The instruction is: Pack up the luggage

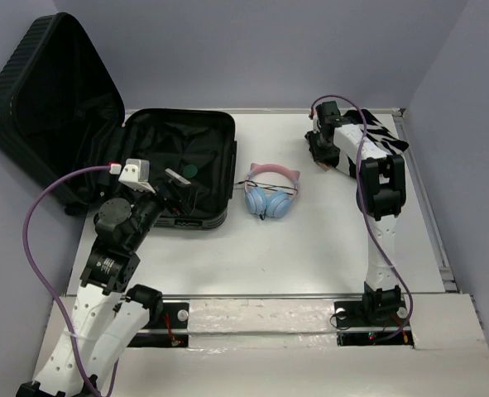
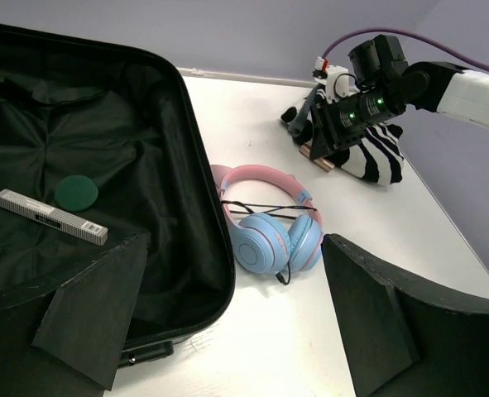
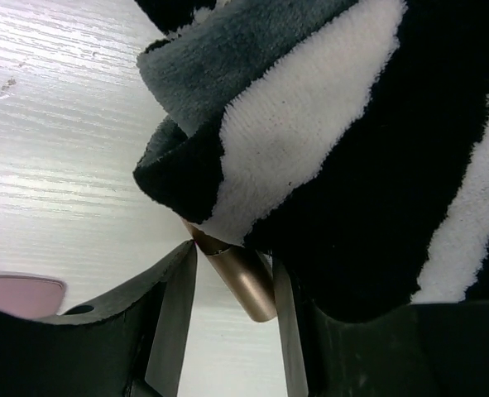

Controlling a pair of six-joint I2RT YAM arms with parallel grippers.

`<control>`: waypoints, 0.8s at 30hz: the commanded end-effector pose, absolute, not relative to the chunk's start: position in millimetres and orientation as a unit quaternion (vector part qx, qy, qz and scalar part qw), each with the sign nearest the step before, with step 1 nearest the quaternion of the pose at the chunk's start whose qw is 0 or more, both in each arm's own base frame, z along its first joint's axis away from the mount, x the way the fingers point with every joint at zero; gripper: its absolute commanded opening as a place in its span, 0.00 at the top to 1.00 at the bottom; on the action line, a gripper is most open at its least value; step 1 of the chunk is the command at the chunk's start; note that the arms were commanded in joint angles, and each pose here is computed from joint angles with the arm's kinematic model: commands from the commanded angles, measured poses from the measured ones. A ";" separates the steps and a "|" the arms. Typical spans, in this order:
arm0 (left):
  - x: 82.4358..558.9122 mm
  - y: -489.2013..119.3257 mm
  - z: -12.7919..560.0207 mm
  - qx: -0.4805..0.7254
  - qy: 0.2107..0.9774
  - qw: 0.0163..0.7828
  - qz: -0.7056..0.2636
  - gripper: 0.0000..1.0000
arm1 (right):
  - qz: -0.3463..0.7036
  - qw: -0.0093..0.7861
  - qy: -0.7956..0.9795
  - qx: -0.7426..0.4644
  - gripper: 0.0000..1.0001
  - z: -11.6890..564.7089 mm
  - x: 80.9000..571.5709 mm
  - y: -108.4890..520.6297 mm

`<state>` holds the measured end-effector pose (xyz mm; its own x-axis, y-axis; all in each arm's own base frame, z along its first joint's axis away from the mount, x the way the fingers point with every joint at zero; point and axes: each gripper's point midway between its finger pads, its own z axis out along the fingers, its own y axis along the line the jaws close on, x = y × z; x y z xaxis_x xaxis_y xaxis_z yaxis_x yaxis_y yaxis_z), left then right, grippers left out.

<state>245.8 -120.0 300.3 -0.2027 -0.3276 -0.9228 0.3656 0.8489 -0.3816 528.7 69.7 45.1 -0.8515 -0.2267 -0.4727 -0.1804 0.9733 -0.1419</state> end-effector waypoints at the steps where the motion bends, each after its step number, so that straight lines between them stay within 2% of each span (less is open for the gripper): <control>1: 244.3 -120.1 330.4 0.022 0.695 0.662 -0.280 0.01 | -0.048 0.250 0.961 -0.111 0.51 42.9 534.2 66.8; 5: 244.0 -120.3 330.5 0.023 0.695 0.662 -0.281 0.01 | -0.016 0.236 0.965 -0.112 0.51 33.3 525.6 77.4; 11: 242.8 -120.9 331.7 0.023 0.692 0.663 -0.284 0.01 | 0.036 0.226 0.969 -0.092 0.56 33.8 505.8 97.3; 16: 240.4 -119.5 334.4 0.022 0.688 0.667 -0.285 0.01 | 0.029 0.218 0.971 -0.094 0.54 33.5 487.5 109.9; 18: 239.5 -119.3 334.8 0.022 0.687 0.668 -0.285 0.01 | 0.014 0.216 0.972 -0.095 0.60 25.7 481.2 107.4; 19: 239.0 -119.6 335.2 0.022 0.686 0.668 -0.286 0.01 | 0.018 0.220 0.972 -0.079 0.65 27.9 479.8 108.4; 20: 238.4 -119.9 335.6 0.022 0.686 0.668 -0.288 0.01 | 0.019 0.228 0.971 -0.071 0.74 29.0 481.2 108.5; 21: 237.9 -120.2 336.0 0.023 0.685 0.669 -0.288 0.01 | 0.017 0.233 0.970 -0.070 0.78 30.5 479.2 111.3; 24: 237.3 -119.8 336.4 0.022 0.685 0.669 -0.288 0.01 | 0.021 0.257 0.965 -0.056 0.83 46.2 476.1 110.6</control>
